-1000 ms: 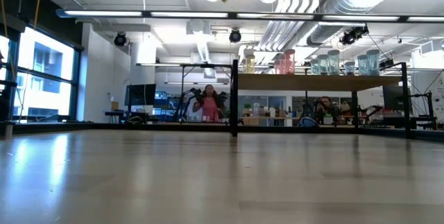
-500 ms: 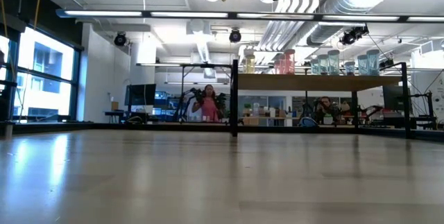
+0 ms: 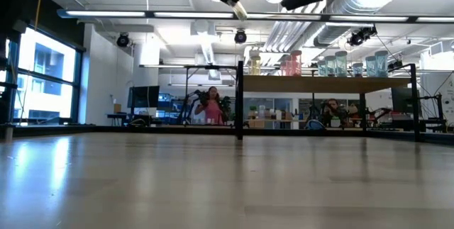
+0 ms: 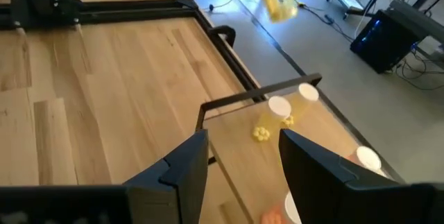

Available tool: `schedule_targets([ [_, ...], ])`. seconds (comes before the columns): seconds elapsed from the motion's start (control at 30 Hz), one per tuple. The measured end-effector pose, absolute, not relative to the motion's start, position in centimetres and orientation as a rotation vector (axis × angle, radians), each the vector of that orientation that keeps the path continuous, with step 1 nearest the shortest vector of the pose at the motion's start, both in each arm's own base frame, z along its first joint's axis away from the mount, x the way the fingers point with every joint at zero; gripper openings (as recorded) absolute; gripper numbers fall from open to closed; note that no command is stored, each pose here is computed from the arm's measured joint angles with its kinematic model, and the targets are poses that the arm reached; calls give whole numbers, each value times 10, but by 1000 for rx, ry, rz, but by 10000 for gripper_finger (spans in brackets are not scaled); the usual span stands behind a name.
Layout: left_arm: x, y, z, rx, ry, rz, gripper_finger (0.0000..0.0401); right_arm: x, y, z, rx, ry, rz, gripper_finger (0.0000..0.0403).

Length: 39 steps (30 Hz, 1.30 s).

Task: Pick and place medicine bottles onto shelf by color
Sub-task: Put the yellow pill bottle on the shelf aligned with the other yellow pill bottles

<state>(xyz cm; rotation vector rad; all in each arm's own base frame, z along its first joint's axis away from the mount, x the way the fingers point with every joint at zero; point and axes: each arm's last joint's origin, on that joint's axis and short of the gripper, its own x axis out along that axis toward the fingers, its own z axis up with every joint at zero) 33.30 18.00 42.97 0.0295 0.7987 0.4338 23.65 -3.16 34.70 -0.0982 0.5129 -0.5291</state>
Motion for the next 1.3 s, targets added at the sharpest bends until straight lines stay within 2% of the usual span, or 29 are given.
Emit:
schedule_targets([
  [0.67,394,177,349,113,1033,168,122,231,-31,339,-72,599,-547,167],
  [1.3,407,177,329,287,1111,95,122,229,-32,336,-92,639,-579,167],
])
